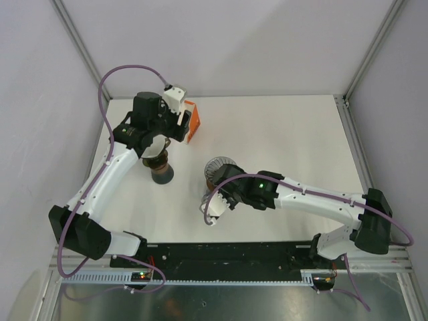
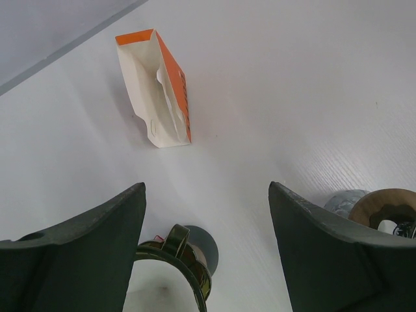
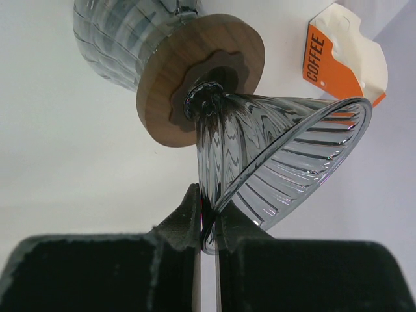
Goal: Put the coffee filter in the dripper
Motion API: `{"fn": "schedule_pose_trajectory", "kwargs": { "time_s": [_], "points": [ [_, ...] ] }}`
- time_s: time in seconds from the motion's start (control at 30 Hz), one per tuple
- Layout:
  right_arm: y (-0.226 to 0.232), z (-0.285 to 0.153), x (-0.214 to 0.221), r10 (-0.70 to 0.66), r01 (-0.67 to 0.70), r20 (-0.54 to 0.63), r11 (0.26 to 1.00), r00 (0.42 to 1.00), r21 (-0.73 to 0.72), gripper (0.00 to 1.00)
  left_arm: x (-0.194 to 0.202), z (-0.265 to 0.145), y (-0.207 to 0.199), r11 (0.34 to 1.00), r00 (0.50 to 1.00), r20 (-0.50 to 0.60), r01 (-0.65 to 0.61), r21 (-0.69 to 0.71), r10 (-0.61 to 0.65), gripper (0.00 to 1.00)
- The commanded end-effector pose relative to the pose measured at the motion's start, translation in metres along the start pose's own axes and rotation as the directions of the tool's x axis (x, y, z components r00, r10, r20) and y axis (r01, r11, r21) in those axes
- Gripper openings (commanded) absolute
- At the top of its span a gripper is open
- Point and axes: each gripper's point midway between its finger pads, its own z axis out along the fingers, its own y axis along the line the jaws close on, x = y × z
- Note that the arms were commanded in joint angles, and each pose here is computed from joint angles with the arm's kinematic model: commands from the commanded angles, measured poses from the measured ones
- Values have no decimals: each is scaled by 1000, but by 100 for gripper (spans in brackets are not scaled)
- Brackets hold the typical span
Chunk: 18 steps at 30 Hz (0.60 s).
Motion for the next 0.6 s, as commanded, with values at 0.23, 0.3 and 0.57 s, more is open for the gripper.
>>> {"fn": "schedule_pose_trajectory", "kwargs": {
  "time_s": [0.23,0.3,0.57],
  "points": [
    [-14,9,-20,-31,31,62,999,998,10,0,-17,-13,3,1000,998,58,0,-3,0,81],
    [-9,13,-21,-29,30,64,999,998,-12,0,-17,-13,3,1000,998,58,0,-2,1,81],
    [5,21,-23,-25,30,63,997,998,-72,0,-16,-12,3,1000,998,55,0,-1,0,81]
  ]
}}
